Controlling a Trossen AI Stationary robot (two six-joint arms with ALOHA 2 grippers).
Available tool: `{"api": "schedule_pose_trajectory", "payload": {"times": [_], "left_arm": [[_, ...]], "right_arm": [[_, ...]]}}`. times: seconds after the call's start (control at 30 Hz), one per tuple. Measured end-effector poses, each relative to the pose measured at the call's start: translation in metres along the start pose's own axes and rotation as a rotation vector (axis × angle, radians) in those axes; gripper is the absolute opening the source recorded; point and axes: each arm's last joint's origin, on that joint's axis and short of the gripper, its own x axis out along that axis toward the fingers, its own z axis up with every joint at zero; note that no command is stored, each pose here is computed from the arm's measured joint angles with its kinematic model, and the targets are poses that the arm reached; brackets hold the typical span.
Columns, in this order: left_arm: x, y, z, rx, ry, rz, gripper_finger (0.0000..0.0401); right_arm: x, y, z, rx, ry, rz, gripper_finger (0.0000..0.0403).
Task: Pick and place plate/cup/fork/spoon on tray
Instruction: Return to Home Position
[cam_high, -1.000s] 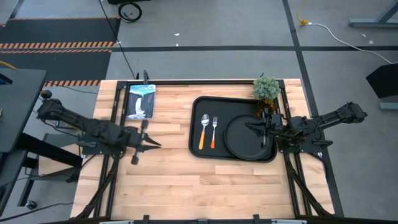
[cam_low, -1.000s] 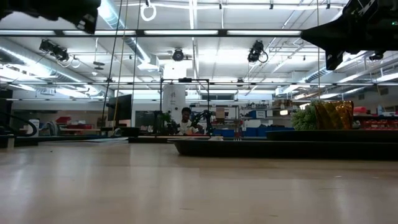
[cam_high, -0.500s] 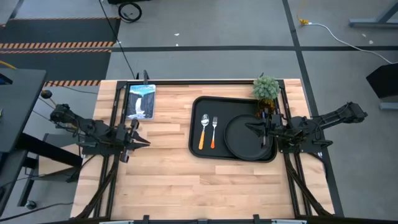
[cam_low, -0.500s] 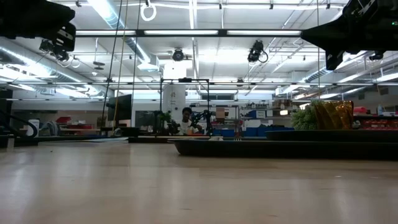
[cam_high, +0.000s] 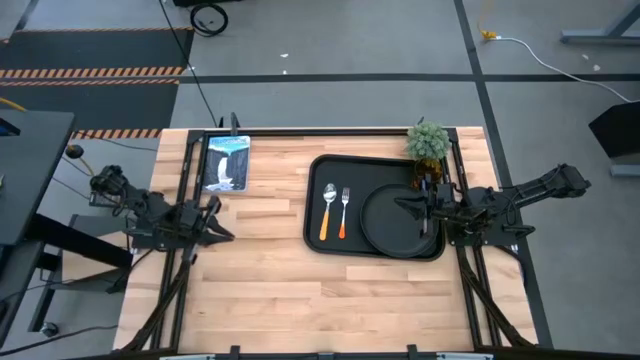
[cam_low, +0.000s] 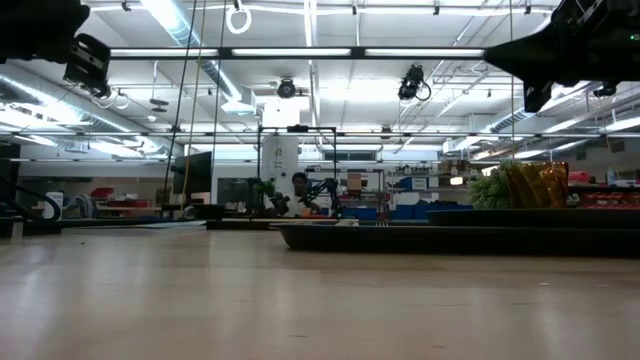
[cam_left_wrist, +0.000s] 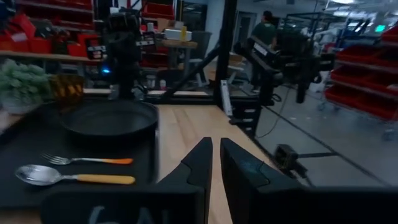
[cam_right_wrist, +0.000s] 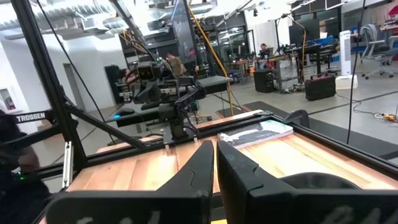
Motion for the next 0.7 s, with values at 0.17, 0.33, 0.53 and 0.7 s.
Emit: {"api": "schedule_pose_trajectory", "payload": {"times": [0.17, 0.33, 0.53, 0.7], "left_arm": [[0.0004, -0.0013, -0.001, -0.059, 0.012, -0.013, 0.0039], [0.0004, -0.0013, -0.0008, -0.06, 0.011, -0.013, 0.0039], [0.0004, -0.0013, -0.0008, -0.06, 0.01, -0.013, 0.0039], [0.0004, -0.0013, -0.0008, -0.06, 0.01, -0.013, 0.0039]], "right_arm": [[0.0, 0.0001, 0.0009, 0.004, -0.009, 0.001, 0.0027], [0.0, 0.0002, 0.0012, 0.005, -0.012, 0.001, 0.0027], [0.0, 0.0002, 0.0012, 0.005, -0.012, 0.002, 0.0027], [0.0, 0.0001, 0.0012, 0.005, -0.012, 0.001, 0.0027]]}}
